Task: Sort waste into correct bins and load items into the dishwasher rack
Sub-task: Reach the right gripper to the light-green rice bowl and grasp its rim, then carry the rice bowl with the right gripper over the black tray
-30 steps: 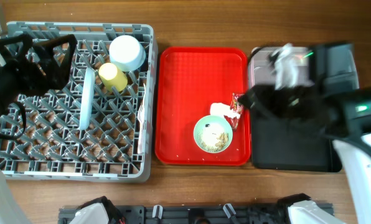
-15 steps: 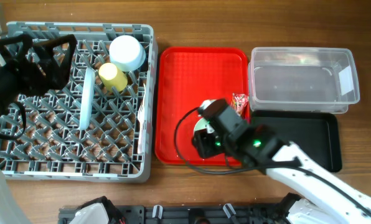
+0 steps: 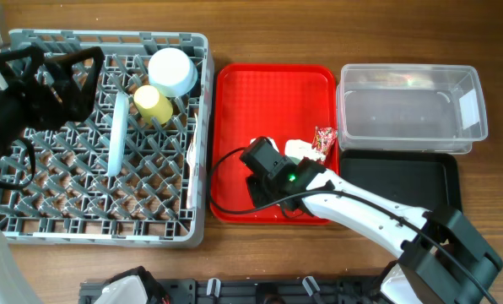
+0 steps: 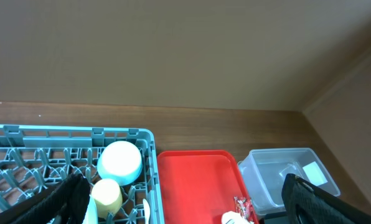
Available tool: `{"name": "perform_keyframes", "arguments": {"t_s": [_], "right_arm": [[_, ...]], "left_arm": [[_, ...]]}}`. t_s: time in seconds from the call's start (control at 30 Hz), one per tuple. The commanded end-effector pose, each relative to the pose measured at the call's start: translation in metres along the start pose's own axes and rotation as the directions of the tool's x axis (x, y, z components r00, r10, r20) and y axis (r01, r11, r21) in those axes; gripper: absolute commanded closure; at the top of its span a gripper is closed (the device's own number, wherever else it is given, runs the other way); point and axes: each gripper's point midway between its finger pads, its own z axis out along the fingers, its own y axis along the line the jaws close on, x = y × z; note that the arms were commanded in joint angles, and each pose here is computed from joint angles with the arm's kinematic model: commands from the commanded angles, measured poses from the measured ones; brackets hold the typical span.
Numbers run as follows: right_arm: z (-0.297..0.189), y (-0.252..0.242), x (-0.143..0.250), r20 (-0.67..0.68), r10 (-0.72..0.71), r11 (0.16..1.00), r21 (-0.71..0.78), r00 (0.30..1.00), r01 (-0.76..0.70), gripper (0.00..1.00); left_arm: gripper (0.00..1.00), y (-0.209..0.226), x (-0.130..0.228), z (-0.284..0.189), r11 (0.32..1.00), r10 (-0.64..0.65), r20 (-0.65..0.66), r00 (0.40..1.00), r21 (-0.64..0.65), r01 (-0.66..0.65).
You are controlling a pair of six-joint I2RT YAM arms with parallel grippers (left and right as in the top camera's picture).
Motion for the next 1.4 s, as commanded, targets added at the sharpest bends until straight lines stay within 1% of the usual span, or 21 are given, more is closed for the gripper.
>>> {"name": "perform_keyframes", "arguments": {"t_s": [0.0, 0.07, 0.13, 0.2, 0.27, 0.3, 0.33, 0.43, 0.57, 0.7, 0.77, 0.83, 1.0, 1.2, 1.27, 1.37], "right_arm": [[0.000, 0.000, -0.001, 0.005, -0.008, 1.000, -0.004, 1.000, 0.008, 0.85], [-0.001, 0.001, -0.001, 0.005, -0.007, 1.000, -0.005, 1.000, 0.007, 0.93], [-0.004, -0.001, -0.003, 0.012, -0.012, 1.000, 0.003, 1.000, 0.012, 0.96], [-0.017, -0.004, -0.013, 0.033, -0.040, 0.999, 0.011, 0.999, 0.039, 0.96], [-0.036, -0.004, -0.024, 0.048, -0.033, 0.999, 0.010, 0.998, 0.033, 0.96], [-0.050, -0.004, -0.032, 0.063, -0.024, 1.000, 0.007, 0.998, 0.023, 0.96], [-0.076, -0.003, -0.044, 0.095, -0.007, 1.000, -0.003, 0.995, 0.007, 0.95], [-0.121, 0.003, -0.060, 0.161, 0.003, 0.999, -0.034, 0.987, 0.003, 0.96], [-0.169, -0.003, -0.063, 0.219, 0.026, 0.999, -0.046, 0.975, -0.016, 0.96], [-0.196, -0.050, -0.051, 0.221, 0.152, 0.986, 0.039, 0.963, -0.164, 0.96], [-0.203, -0.075, -0.040, 0.207, 0.203, 0.970, 0.095, 0.957, -0.226, 0.96], [-0.208, -0.108, -0.027, 0.186, 0.280, 0.933, 0.177, 0.942, -0.313, 0.96], [-0.198, -0.142, -0.011, 0.148, 0.393, 0.880, 0.226, 0.908, -0.418, 0.96], [-0.180, -0.162, 0.011, 0.045, 0.467, 0.868, 0.171, 0.883, -0.467, 0.96], [-0.177, -0.169, 0.013, 0.036, 0.484, 0.861, 0.156, 0.874, -0.484, 0.96], [-0.171, -0.171, 0.013, 0.032, 0.486, 0.870, 0.071, 0.873, -0.487, 0.96]], "left_arm": [[0.00, -0.003, -0.001, 0.000, 1.000, -0.005, 0.003, 1.000, 0.013, 0.005], [0.00, -0.003, -0.001, 0.000, 1.000, -0.005, 0.003, 1.000, 0.013, 0.005], [0.00, -0.003, -0.001, 0.000, 1.000, -0.005, 0.003, 1.000, 0.013, 0.005], [0.00, -0.003, -0.001, 0.000, 1.000, -0.005, 0.003, 1.000, 0.013, 0.005], [0.00, -0.003, -0.001, 0.000, 1.000, -0.005, 0.003, 1.000, 0.013, 0.005], [0.00, -0.003, -0.001, 0.000, 1.000, -0.006, 0.003, 1.000, 0.013, 0.005], [0.00, -0.003, -0.001, 0.000, 1.000, -0.005, 0.003, 1.000, 0.013, 0.005], [0.00, -0.003, -0.001, 0.000, 1.000, -0.005, 0.003, 1.000, 0.013, 0.005], [0.00, -0.003, -0.001, 0.000, 1.000, -0.005, 0.003, 1.000, 0.013, 0.005], [0.00, -0.003, -0.001, 0.000, 1.000, -0.005, 0.003, 1.000, 0.013, 0.005], [0.00, -0.003, -0.001, 0.000, 1.000, -0.006, 0.003, 1.000, 0.013, 0.005], [0.00, -0.003, -0.001, 0.000, 1.000, -0.005, 0.003, 1.000, 0.013, 0.005], [0.00, -0.003, -0.001, 0.000, 1.000, -0.005, 0.003, 1.000, 0.013, 0.005], [0.00, -0.003, -0.001, 0.000, 1.000, -0.005, 0.003, 1.000, 0.013, 0.005], [0.00, -0.003, -0.001, 0.000, 1.000, -0.005, 0.003, 1.000, 0.013, 0.005], [0.00, -0.003, -0.001, 0.000, 1.000, -0.005, 0.003, 1.000, 0.013, 0.005]]}}
